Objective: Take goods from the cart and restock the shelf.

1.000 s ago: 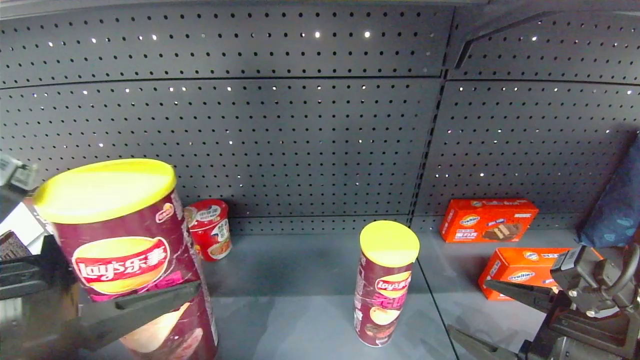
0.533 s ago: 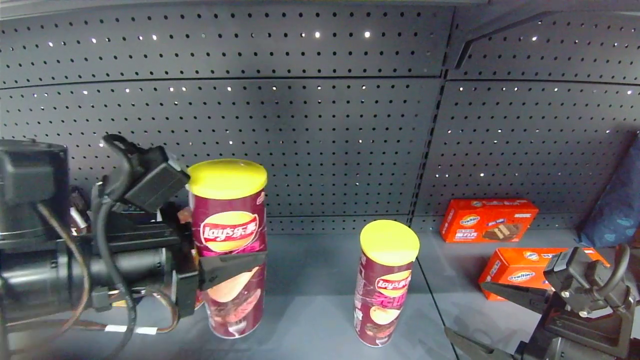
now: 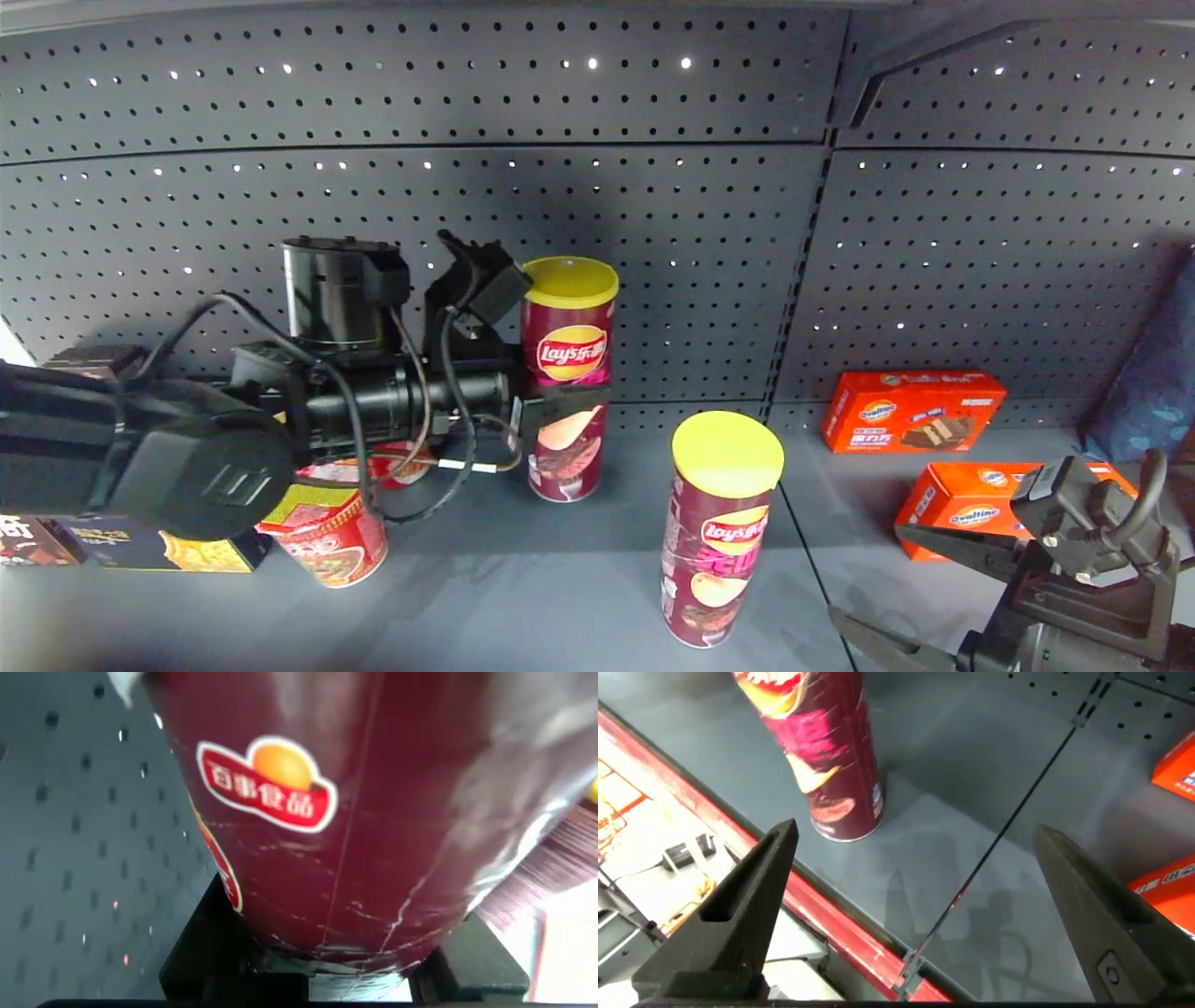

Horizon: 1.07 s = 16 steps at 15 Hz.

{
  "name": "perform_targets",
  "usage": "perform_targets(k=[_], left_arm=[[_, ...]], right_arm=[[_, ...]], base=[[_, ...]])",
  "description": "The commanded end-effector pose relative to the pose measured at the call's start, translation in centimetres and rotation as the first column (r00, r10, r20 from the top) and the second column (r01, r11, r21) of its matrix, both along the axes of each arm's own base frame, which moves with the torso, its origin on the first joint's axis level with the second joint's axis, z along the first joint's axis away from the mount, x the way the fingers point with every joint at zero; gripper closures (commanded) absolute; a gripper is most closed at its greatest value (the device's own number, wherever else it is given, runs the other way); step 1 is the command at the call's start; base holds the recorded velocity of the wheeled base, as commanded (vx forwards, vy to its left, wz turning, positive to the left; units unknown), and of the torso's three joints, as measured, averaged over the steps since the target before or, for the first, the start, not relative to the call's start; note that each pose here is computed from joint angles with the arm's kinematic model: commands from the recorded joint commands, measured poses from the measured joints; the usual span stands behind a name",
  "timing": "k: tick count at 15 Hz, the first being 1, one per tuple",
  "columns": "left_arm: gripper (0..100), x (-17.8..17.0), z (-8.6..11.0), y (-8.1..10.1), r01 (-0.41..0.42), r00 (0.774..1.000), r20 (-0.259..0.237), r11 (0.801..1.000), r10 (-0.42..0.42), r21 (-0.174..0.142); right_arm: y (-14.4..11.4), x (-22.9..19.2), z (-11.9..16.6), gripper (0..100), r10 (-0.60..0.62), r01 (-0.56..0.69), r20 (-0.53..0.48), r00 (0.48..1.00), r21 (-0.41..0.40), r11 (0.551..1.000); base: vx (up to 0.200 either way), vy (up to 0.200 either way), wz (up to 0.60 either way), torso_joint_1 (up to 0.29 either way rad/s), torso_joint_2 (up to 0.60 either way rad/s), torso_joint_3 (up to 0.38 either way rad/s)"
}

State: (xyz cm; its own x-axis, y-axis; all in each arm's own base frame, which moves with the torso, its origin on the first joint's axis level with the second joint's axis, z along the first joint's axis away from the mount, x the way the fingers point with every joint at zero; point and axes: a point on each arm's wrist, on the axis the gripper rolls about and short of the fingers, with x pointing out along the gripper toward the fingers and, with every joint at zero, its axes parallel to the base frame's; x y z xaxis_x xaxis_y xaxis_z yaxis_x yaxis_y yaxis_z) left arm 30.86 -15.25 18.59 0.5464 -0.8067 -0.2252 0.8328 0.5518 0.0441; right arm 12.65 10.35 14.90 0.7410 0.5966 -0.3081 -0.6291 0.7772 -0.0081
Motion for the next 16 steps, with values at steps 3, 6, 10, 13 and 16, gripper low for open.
perform_targets(k=[3,6,10,13,16], left_arm=[[100,5.2,-3.6,-2.6,0.022,1.0,-0.015,1.0,-0.022,-0.002],[100,6.7,-4.4,-3.7,0.04,0.999,-0.004,0.999,-0.04,-0.015],[100,8.3,-5.3,-5.6,0.058,0.998,-0.007,0.998,-0.058,-0.037],[100,9.3,-5.9,-6.8,0.067,0.998,0.008,0.996,-0.067,-0.061],[100,9.5,-6.7,-7.1,0.072,0.997,0.012,0.995,-0.071,-0.063]], right_arm=[[0.3,0.7,0.2,0,-0.008,0.008,-0.002,1.0,-0.002,1.0],[0.5,1.0,0.2,0,-0.008,0.008,-0.003,1.0,0.0,1.0],[0.7,1.3,0.0,0,-0.002,0.002,-0.007,1.0,0.0,1.0],[0.5,1.5,0.0,0,-0.014,0.014,-0.008,1.0,-0.001,1.0],[0.5,1.5,0.0,0,-0.016,0.016,-0.008,1.0,-0.001,1.0]], base=[[0.0,0.0,0.0,0.0,0.0,0.0],[0.0,0.0,0.0,0.0,0.0,0.0],[0.0,0.0,0.0,0.0,0.0,0.0],[0.0,0.0,0.0,0.0,0.0,0.0],[0.0,0.0,0.0,0.0,0.0,0.0]])
